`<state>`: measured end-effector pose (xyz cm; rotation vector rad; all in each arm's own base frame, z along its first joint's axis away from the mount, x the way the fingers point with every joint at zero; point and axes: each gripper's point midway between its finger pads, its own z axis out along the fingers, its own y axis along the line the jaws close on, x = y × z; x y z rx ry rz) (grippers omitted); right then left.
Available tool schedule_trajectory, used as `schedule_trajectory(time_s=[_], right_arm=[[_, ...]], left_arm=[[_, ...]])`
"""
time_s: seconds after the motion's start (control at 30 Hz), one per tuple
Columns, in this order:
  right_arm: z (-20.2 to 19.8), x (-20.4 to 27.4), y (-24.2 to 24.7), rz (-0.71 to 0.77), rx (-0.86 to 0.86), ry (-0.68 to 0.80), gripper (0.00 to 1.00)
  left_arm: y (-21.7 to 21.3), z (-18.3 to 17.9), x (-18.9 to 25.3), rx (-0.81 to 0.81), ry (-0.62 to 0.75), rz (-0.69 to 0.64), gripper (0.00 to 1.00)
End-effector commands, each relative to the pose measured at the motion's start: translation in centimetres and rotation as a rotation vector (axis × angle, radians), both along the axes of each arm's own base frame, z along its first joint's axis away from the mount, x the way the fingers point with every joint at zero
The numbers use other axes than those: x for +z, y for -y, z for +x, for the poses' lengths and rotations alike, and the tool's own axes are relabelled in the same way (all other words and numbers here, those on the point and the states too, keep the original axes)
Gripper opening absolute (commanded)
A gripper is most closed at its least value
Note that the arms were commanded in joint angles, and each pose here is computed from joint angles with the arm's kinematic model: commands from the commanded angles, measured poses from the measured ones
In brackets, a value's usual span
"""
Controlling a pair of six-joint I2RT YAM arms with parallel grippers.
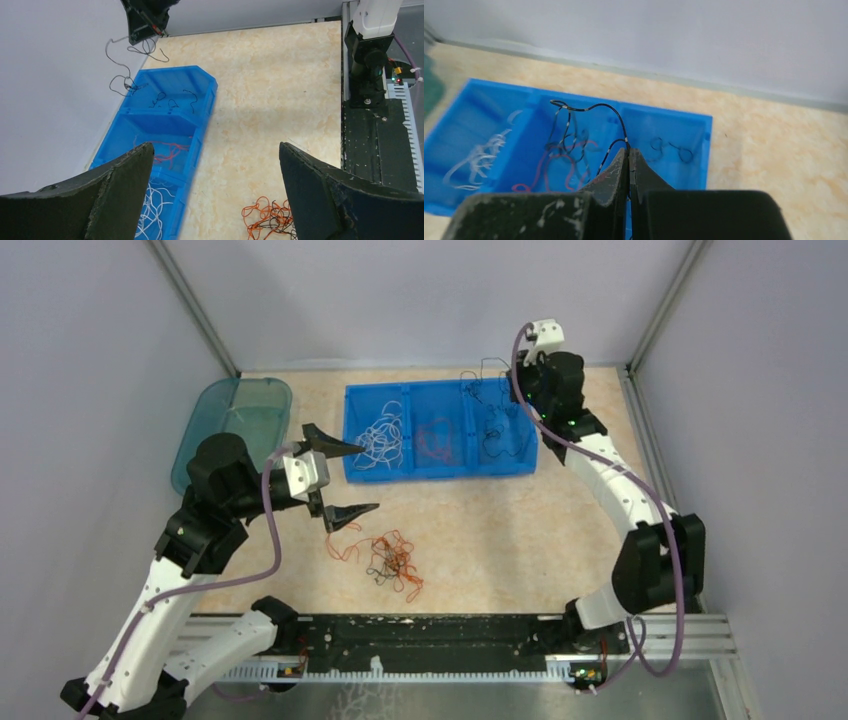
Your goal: Untangle the cables
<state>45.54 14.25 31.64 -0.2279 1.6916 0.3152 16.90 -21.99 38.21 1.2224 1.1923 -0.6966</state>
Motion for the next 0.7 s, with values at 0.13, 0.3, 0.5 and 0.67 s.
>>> schedule_trajectory(time_s=[0.13, 0.3, 0.5, 0.67], right_arm=[[3.8, -5.8, 3.4, -0.12, -0.216, -0.118, 0.0], [5.4, -8.8, 2.5, -0.146, -0.19, -0.197, 0.2], [5.0, -6.9, 0.7, -0.084, -0.109, -0.196, 0.6], [1.8, -2.7, -0.6, -0.049, -0.05, -0.125, 0.63]], left_arm=[[-0.2, -0.4, 0.0, -0.004, 0.009, 0.014, 1.0], [-0.2, -0.4, -0.3, -0.006, -0.001, 0.02, 1.0], [-0.1, -0.4, -1.6, -0.015, -0.03, 0.053, 1.0], [-0.2, -0.2, -3.3, -0.016, -0.062, 0.095, 1.0]])
